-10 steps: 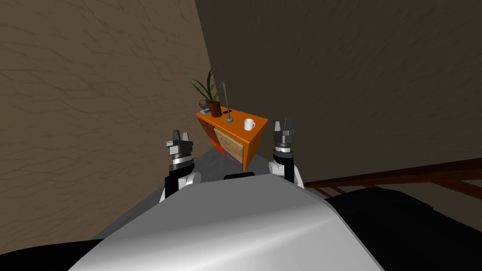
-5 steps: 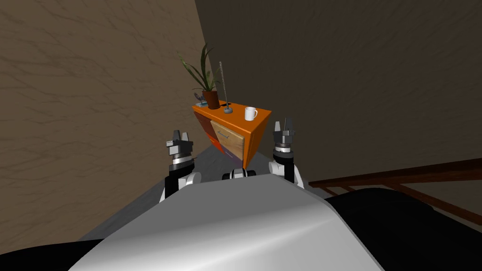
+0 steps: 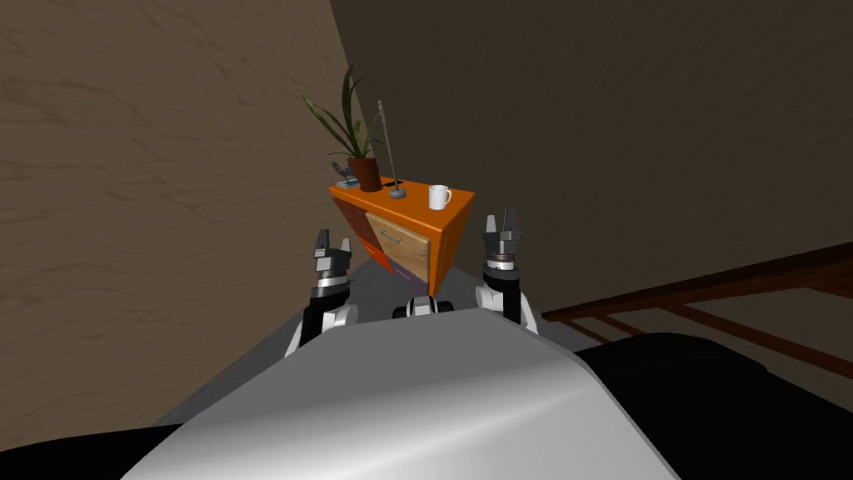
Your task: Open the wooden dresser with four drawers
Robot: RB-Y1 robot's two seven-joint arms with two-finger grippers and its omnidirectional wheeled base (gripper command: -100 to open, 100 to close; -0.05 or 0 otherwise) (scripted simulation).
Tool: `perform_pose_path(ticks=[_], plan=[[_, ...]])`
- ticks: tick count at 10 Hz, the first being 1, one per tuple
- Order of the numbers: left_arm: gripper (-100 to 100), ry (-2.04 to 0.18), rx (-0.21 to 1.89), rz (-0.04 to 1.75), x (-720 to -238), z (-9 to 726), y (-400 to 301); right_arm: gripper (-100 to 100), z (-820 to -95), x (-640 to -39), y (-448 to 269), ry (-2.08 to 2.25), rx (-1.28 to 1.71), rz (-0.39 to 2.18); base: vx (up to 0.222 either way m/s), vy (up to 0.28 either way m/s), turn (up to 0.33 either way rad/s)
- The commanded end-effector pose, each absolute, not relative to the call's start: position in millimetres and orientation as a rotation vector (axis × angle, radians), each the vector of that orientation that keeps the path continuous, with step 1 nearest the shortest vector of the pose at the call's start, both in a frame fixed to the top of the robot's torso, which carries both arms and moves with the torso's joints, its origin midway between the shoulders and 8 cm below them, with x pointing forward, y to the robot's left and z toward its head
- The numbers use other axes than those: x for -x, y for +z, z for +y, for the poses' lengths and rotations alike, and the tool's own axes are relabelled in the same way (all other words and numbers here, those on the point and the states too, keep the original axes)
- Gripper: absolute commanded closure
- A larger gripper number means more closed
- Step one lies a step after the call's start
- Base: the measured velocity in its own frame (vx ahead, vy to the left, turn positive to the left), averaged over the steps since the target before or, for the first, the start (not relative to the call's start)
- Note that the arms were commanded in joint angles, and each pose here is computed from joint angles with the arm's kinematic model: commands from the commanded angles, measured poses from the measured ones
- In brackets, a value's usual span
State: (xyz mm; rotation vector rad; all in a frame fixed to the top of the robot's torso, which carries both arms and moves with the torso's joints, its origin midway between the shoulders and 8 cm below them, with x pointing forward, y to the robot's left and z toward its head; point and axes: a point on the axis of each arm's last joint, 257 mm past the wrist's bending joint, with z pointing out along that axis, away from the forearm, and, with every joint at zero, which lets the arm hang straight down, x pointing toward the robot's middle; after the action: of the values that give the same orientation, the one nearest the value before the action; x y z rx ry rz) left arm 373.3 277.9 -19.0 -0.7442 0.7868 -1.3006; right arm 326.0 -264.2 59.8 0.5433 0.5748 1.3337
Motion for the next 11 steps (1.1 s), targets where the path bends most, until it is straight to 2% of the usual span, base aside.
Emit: perform_pose_path(ticks=[1, 11], plan=[[-100, -1.3, 0.744, 0.861, -387.0, 264.4, -39.7, 0, -264.2, -326.0, 59.7, 1.334, -0.543, 0.575, -0.002, 0.045, -0.154], [-100, -1.27, 0.703, 1.124, -418.4, 222.8, -114.7, 0, -264.2, -326.0, 59.7, 1.334, -0.543, 0.575, -0.001, 0.035, -0.136]])
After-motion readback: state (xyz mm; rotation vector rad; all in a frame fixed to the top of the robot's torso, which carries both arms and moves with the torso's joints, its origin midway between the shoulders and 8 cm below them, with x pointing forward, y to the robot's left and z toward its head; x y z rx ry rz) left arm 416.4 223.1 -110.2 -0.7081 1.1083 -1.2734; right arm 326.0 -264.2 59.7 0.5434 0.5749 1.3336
